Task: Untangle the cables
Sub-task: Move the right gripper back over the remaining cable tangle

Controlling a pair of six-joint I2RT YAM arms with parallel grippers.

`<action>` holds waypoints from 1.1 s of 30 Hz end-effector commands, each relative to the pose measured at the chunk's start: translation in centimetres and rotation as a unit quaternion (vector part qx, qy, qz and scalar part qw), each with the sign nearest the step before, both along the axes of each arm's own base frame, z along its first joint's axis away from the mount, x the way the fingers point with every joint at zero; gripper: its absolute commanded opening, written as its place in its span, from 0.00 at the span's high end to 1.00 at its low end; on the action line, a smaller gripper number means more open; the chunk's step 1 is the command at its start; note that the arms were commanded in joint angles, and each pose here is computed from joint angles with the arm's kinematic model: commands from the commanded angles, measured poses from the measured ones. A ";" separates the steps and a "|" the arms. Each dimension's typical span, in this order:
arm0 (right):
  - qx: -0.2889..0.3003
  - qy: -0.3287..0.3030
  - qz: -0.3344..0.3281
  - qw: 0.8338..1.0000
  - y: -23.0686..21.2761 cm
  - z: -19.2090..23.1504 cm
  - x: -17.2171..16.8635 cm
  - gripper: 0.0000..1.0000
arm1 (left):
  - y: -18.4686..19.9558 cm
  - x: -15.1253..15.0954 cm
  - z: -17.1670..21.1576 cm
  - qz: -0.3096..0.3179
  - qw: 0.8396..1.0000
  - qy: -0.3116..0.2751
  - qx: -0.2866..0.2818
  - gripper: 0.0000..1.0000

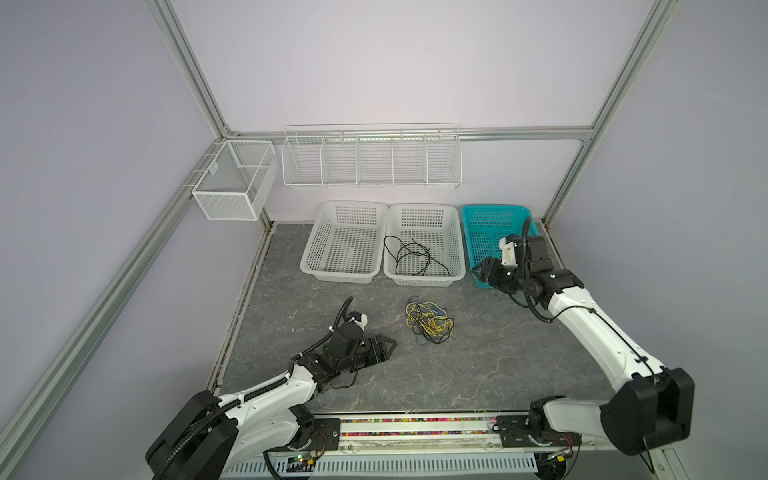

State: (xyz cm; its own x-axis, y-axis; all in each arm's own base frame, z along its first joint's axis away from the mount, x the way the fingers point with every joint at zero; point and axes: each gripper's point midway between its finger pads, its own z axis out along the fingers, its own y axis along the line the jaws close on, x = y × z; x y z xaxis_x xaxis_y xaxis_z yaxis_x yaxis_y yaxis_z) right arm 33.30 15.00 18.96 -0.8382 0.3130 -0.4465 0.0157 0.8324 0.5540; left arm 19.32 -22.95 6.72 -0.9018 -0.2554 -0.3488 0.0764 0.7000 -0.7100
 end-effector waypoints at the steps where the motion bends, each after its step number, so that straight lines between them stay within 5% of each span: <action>1: 0.028 0.020 0.059 0.998 3.0 -1.9 -3.4 0.40 | -0.4 0.7 1.3 0.002 1.000 -0.011 -0.007 0.19; 7: 0.012 0.038 0.104 0.994 6.7 -4.8 -7.2 0.41 | -0.2 0.8 0.9 0.005 1.000 -0.009 0.004 0.19; 15: -0.012 0.070 0.103 0.992 7.1 -9.0 -7.9 0.47 | 0.2 0.4 0.2 0.009 1.000 0.001 0.009 0.20; 33: -0.016 0.038 0.136 0.990 8.1 -6.5 -7.1 0.91 | 0.1 0.4 -0.2 0.015 1.000 0.006 -0.001 0.20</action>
